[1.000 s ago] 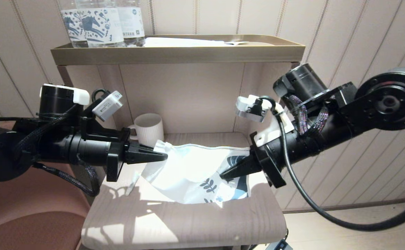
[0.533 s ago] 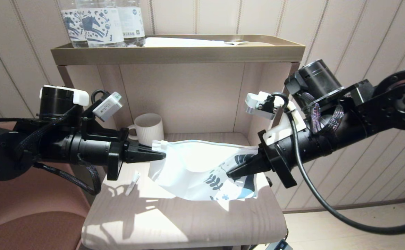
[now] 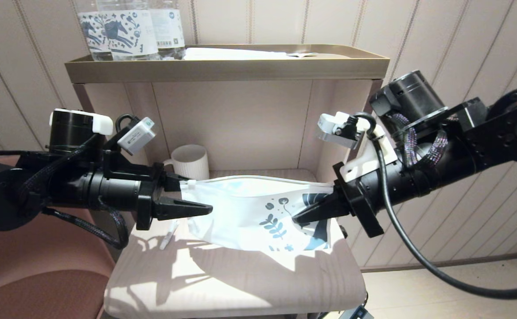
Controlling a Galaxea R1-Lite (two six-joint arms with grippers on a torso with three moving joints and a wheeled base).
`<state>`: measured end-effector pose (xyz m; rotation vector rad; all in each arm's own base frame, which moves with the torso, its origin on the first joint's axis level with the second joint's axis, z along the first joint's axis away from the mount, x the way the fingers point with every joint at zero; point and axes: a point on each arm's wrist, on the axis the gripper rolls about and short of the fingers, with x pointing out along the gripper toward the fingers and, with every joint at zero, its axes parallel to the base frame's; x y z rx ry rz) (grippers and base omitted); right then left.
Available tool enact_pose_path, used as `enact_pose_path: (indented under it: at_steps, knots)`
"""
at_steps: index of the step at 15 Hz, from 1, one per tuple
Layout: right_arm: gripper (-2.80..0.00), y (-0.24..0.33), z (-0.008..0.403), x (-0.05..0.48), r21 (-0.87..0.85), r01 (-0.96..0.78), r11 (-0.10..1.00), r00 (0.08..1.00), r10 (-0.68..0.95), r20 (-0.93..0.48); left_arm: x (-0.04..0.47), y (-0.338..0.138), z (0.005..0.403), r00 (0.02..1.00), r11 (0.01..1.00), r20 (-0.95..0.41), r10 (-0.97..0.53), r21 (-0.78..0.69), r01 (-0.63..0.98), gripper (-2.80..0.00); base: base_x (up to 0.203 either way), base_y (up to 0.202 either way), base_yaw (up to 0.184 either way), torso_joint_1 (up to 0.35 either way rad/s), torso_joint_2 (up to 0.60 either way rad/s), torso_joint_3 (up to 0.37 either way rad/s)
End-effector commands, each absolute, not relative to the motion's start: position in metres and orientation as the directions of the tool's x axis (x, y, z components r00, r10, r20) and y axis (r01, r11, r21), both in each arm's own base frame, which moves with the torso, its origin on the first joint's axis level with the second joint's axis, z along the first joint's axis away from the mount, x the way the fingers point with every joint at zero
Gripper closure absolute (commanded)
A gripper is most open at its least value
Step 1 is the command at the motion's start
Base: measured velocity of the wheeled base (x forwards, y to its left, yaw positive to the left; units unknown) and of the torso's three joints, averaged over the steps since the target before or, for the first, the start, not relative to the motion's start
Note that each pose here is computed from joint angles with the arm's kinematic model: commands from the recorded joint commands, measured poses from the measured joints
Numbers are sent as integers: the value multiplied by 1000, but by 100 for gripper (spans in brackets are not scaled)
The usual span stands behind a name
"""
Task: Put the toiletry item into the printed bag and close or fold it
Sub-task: Pick up the toothpaste
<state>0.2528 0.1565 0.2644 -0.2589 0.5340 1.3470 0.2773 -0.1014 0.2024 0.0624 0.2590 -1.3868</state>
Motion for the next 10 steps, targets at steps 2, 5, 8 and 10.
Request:
enact_pose_path:
  at_steps: [2, 5, 8, 10]
  knots:
    - [0, 141, 270, 250, 110, -962, 251, 166, 853, -495, 280, -96, 201, 172, 199, -217, -961, -109, 974, -280, 0, 0, 0, 0, 0, 0]
    - [0, 123, 273, 245, 102, -950, 297, 211, 846, -490, 281, -82, 194, 212, 246, -229, -950, -130, 961, -280, 0, 0, 0, 0, 0, 0]
    - [0, 114, 273, 238, 100, -945, 312, 227, 843, -488, 270, -66, 179, 246, 296, -255, -935, -177, 939, -280, 0, 0, 0, 0, 0, 0]
    - [0, 113, 275, 236, 96, -946, 310, 228, 845, -483, 259, -58, 158, 285, 350, -316, -905, -169, 922, -280, 0, 0, 0, 0, 0, 0]
